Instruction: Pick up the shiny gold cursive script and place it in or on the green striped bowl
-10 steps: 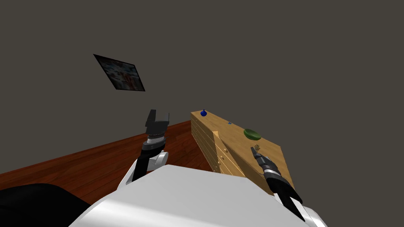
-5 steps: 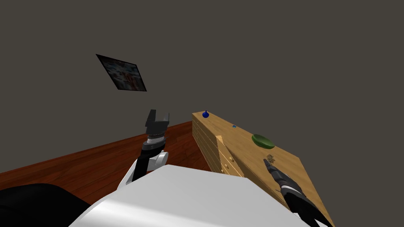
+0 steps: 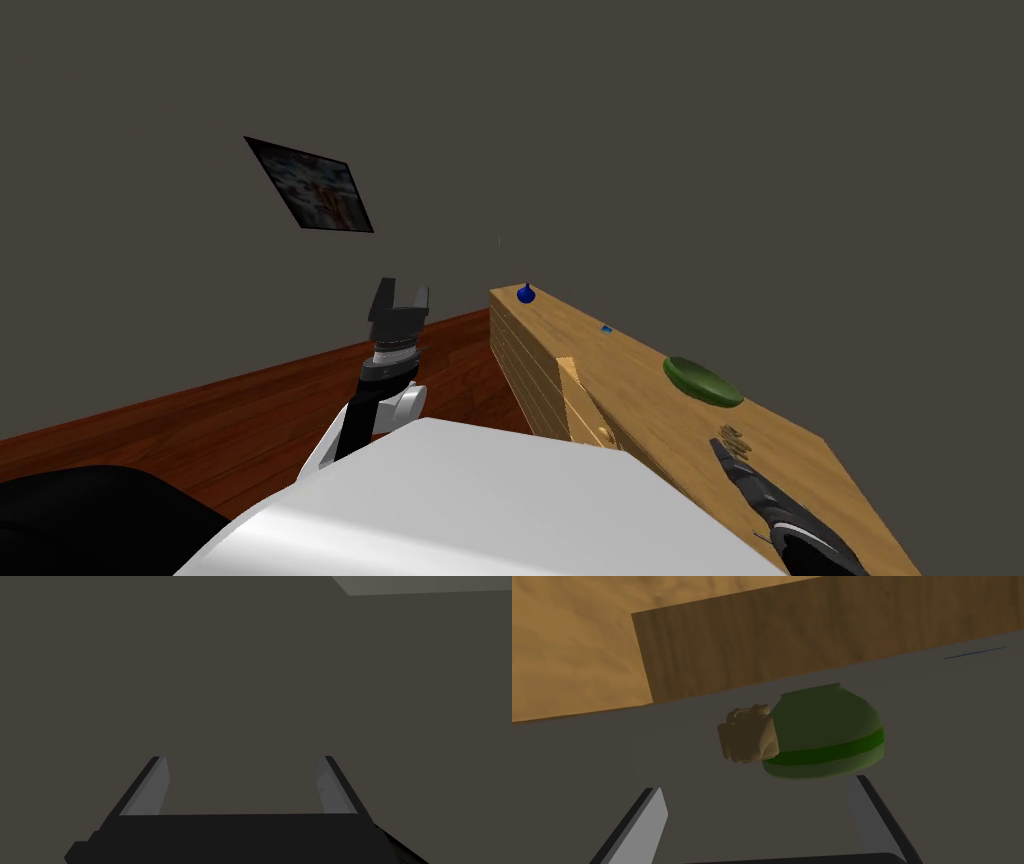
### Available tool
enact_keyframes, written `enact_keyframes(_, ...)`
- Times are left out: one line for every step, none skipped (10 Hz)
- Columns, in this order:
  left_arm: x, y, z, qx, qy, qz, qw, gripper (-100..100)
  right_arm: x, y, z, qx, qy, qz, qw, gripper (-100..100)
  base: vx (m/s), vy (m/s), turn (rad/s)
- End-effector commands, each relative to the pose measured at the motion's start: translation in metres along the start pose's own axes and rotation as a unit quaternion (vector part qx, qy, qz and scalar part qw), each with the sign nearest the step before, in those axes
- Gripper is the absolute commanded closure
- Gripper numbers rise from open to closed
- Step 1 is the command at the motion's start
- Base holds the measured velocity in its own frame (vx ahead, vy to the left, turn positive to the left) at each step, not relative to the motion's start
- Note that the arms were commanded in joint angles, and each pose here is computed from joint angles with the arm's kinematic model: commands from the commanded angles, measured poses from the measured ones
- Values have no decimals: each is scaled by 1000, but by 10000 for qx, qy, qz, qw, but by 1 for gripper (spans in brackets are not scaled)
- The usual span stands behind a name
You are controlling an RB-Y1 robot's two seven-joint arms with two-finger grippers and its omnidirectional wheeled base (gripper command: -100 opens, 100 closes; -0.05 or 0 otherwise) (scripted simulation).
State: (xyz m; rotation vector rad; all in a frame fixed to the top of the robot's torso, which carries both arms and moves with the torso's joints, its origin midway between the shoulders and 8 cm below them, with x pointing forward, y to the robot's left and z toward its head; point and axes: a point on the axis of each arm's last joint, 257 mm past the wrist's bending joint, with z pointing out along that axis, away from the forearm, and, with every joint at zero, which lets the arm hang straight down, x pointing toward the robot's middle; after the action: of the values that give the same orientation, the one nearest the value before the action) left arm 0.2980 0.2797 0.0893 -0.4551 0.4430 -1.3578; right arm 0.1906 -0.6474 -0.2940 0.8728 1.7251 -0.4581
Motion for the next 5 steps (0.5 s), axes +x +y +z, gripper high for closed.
enact_keyframes(0, 0, 0, 0, 0, 0, 10000, 0, -1, -28, -2, 298, 92, -51, 9995, -100, 149, 41, 58)
enact_keyframes(0, 0, 0, 0, 0, 0, 10000, 0, -2, -44, -3, 450, 133, -83, 9989, -100, 138, 39, 56)
enact_keyframes(0, 0, 0, 0, 0, 0, 10000, 0, -3, -57, -3, 578, 164, -113, 9981, -100, 125, 36, 48)
enact_keyframes(0, 0, 0, 0, 0, 0, 10000, 0, -6, -76, -4, 761, 202, -164, 9968, -100, 137, 44, 51)
enact_keyframes(0, 0, 0, 0, 0, 0, 10000, 0, -4, -67, -5, 646, 177, -139, 9977, -100, 64, 20, 4)
